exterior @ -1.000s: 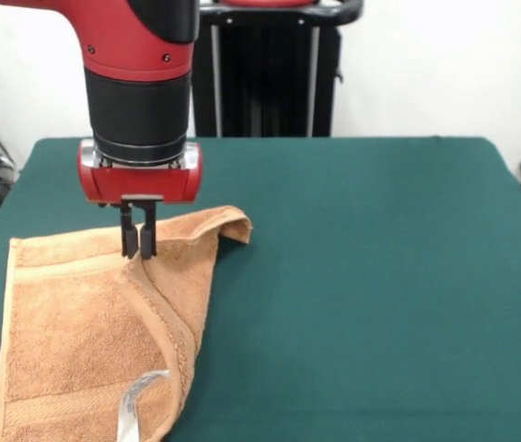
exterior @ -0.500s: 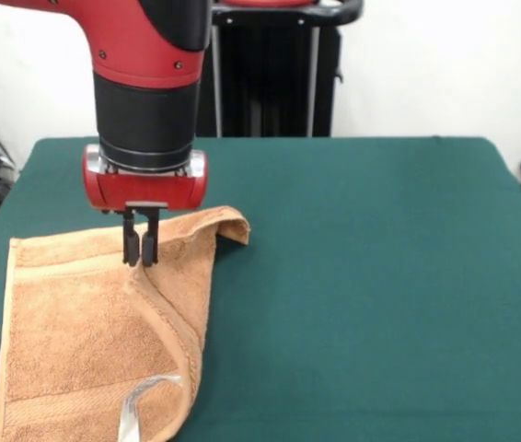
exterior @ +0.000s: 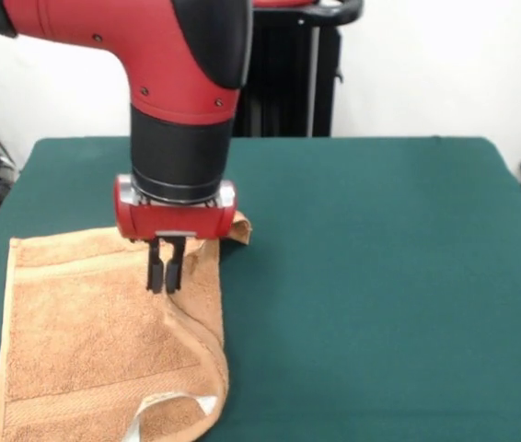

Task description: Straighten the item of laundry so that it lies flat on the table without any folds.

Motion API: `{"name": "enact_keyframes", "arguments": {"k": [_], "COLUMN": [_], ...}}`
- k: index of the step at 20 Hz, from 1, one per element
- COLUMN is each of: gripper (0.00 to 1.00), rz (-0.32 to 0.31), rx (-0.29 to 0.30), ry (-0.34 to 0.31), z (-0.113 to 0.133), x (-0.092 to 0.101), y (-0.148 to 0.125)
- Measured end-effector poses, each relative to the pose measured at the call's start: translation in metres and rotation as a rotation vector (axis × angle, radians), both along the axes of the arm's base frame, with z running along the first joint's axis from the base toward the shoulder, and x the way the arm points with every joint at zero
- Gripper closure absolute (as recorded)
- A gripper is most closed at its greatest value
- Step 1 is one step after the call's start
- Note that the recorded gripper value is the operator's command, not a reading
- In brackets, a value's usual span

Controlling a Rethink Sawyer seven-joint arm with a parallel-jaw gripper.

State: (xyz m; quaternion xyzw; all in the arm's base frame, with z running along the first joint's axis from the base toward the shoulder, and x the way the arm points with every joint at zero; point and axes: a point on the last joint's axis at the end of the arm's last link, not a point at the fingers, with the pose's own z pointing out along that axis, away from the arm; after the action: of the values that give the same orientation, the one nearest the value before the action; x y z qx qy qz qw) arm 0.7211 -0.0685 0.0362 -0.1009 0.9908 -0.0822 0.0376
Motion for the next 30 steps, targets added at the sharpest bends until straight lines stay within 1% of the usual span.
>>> {"name": "enact_keyframes", "arguments": {"k": [2, 7, 9, 12, 15, 21, 23, 27, 30], "gripper": [1.00, 1.00, 1.00, 1.00, 1.00, 1.00, 1.00, 1.00, 1.00], "rz": [0.014, 0.028, 0.028, 0.017, 0.007, -0.003, -0.004, -0.004, -0.005], "rx": [-0.009, -0.016, -0.007, 0.008, 0.018, 0.031, 0.031, 0.036, 0.036], "ry": [-0.010, -0.011, -0.005, -0.001, 0.000, 0.004, 0.005, 0.008, 0.010], "z": [-0.006, -0.022, -0.032, -0.041, -0.046, -0.058, -0.060, -0.067, -0.069], "x": [0.005, 0.009, 0.011, 0.014, 0.017, 0.023, 0.024, 0.026, 0.026], "y": [0.008, 0.021, 0.030, 0.041, 0.050, 0.077, 0.080, 0.096, 0.101]}}
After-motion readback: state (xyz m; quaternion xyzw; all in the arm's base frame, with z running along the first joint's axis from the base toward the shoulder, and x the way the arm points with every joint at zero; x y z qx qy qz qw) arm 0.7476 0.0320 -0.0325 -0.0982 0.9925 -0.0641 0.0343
